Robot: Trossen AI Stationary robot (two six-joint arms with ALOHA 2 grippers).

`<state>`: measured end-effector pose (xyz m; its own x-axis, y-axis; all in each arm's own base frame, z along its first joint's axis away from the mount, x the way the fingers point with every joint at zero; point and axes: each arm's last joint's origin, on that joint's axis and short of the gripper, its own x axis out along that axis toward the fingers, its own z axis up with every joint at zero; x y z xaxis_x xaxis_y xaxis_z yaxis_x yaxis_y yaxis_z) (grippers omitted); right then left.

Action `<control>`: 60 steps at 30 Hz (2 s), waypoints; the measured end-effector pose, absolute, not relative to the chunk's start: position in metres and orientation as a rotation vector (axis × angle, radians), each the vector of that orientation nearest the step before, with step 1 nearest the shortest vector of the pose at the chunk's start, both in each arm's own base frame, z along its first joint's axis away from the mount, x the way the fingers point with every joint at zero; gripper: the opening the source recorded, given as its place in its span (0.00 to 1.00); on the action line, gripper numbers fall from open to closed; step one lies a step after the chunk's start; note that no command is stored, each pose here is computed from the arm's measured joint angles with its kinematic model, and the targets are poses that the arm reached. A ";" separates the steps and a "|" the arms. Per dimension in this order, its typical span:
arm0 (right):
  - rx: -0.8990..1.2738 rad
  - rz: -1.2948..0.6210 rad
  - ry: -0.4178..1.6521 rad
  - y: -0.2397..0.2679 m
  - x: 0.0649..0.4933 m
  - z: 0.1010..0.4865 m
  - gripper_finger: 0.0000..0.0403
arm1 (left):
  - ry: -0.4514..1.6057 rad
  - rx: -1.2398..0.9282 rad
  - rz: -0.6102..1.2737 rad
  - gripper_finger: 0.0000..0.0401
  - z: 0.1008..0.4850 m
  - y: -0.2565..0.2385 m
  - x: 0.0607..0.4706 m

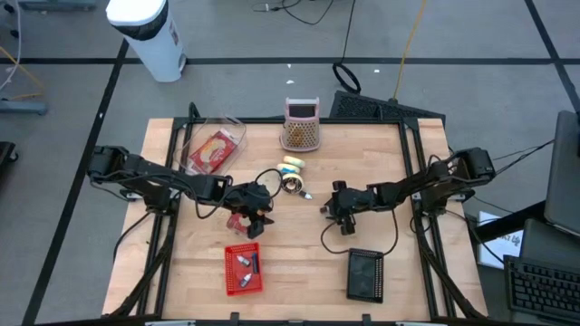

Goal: Pick & Place Food Item
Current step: Put the brown food coloring bottle into the red bin

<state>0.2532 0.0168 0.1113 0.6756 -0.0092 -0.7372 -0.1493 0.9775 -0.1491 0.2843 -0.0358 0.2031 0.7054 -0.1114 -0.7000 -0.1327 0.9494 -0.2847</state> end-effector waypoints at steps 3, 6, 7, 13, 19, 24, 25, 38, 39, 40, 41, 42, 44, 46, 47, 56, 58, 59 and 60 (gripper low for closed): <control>-0.202 0.082 0.824 0.017 0.253 0.111 0.49 | 0.791 -0.321 0.010 0.54 0.203 -0.036 0.284; -0.201 0.082 0.821 0.016 0.254 0.112 0.49 | 0.791 -0.321 0.009 0.54 0.203 -0.036 0.284; -0.199 0.081 0.822 0.016 0.254 0.112 0.48 | 0.790 -0.324 0.011 0.54 0.203 -0.036 0.284; -0.206 0.086 0.825 0.015 0.254 0.111 0.38 | 0.791 -0.335 0.016 0.54 0.203 -0.036 0.284; -0.207 0.087 0.823 0.015 0.254 0.111 0.23 | 0.788 -0.332 0.023 0.54 0.203 -0.036 0.284; -0.224 0.086 0.795 0.015 0.256 0.113 0.14 | 0.725 -0.324 0.052 0.54 0.207 -0.035 0.288; -0.238 0.084 0.781 0.015 0.257 0.114 0.14 | 0.697 -0.326 0.051 0.54 0.209 -0.035 0.290; -0.672 -0.200 0.371 0.009 0.279 0.155 0.15 | 0.294 -0.353 0.193 0.54 0.219 -0.032 0.323; -0.696 -0.205 0.352 0.009 0.280 0.157 0.15 | 0.278 -0.358 0.210 0.54 0.216 -0.031 0.326; -0.715 -0.209 0.335 0.009 0.280 0.159 0.15 | 0.268 -0.361 0.226 0.54 0.212 -0.031 0.329; -0.734 -0.208 0.324 0.010 0.281 0.160 0.16 | 0.261 -0.360 0.244 0.54 0.209 -0.029 0.331; -0.750 -0.206 0.315 0.012 0.281 0.161 0.16 | 0.251 -0.360 0.258 0.54 0.206 -0.028 0.333; -0.784 -0.230 0.304 0.015 0.281 0.164 0.16 | 0.232 -0.361 0.286 0.54 0.199 -0.024 0.338; -0.819 -0.278 0.300 0.020 0.280 0.166 0.16 | 0.212 -0.364 0.306 0.54 0.195 -0.020 0.342; -0.841 -0.288 0.302 0.022 0.280 0.167 0.16 | 0.202 -0.367 0.311 0.54 0.193 -0.019 0.344; -0.883 -0.279 0.255 0.031 0.280 0.171 0.17 | 0.115 -0.410 0.321 0.54 0.182 -0.008 0.354; -0.882 -0.277 0.254 0.031 0.280 0.171 0.17 | 0.106 -0.419 0.316 0.54 0.179 -0.008 0.356; -0.882 -0.275 0.252 0.031 0.280 0.172 0.17 | 0.106 -0.425 0.309 0.54 0.178 -0.008 0.356; -0.880 -0.272 0.248 0.031 0.280 0.172 0.17 | 0.102 -0.435 0.299 0.54 0.176 -0.008 0.358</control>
